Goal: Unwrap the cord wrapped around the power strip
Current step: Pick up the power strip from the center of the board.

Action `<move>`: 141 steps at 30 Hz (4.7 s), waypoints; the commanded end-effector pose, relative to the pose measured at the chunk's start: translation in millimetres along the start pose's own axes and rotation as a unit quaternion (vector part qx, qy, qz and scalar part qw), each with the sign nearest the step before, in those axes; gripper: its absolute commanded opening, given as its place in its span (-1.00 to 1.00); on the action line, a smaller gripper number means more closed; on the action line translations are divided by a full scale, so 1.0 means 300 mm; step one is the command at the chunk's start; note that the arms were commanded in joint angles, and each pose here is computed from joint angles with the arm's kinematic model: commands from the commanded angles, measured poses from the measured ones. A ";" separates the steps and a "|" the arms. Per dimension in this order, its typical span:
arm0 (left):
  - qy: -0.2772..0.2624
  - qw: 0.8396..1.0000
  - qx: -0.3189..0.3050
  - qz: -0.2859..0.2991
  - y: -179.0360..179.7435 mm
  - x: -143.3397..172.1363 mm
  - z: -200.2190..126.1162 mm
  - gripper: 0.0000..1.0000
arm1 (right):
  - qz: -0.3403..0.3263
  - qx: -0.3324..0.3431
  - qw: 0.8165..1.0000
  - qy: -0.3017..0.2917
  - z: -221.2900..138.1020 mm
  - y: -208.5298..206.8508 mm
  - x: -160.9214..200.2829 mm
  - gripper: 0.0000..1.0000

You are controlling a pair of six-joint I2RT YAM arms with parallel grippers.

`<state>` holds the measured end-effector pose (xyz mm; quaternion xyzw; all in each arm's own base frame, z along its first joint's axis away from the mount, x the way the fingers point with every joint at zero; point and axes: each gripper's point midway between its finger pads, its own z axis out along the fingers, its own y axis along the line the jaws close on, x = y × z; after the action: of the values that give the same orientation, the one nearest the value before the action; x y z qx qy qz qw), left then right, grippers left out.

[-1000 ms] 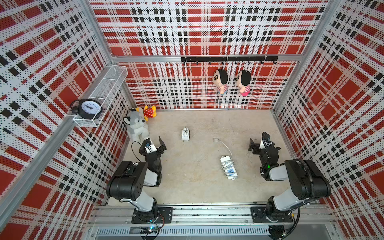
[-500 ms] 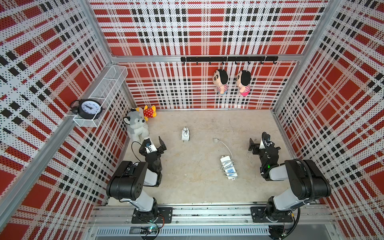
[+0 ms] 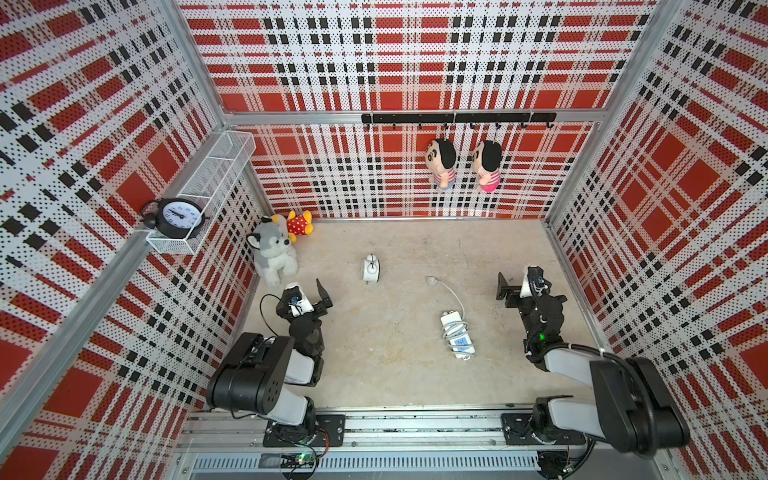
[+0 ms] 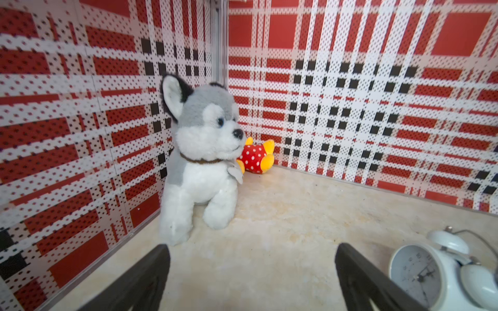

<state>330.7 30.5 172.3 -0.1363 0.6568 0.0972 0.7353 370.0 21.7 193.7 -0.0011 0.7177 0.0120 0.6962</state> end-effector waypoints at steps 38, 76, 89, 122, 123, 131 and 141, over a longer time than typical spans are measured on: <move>0.058 0.975 0.089 -0.196 -0.142 -0.205 -0.009 0.96 | -0.058 -0.132 0.850 0.506 -0.538 0.572 0.424 1.00; 0.038 0.975 0.111 -0.191 -0.167 -0.281 -0.009 0.97 | -0.126 -0.130 0.854 0.488 -0.474 0.578 0.512 -0.56; 0.068 0.944 0.289 -0.143 -0.502 -0.387 -0.104 0.96 | -0.173 -0.309 0.858 0.371 -0.444 0.710 0.139 -0.83; 0.324 0.745 0.537 -0.228 -0.889 -0.400 -0.453 0.31 | -0.338 -0.478 0.790 0.184 -0.353 0.883 -0.237 -1.00; 0.327 0.747 0.533 -0.225 -0.887 -0.392 -0.450 0.24 | -0.339 -0.478 0.789 0.182 -0.350 0.886 -0.240 -1.00; 0.348 0.732 0.544 -0.218 -0.907 -0.364 -0.469 0.11 | -0.348 -0.483 0.786 0.168 -0.328 0.911 -0.260 -1.00; 0.347 0.707 0.569 -0.238 -0.916 -0.401 -0.493 -0.29 | -0.363 -0.490 0.777 0.154 -0.316 0.930 -0.264 -1.00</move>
<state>269.4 -270.7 290.4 0.1215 0.7474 -0.5185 0.3971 264.8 282.4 244.6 -0.5988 0.7002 0.0991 0.3760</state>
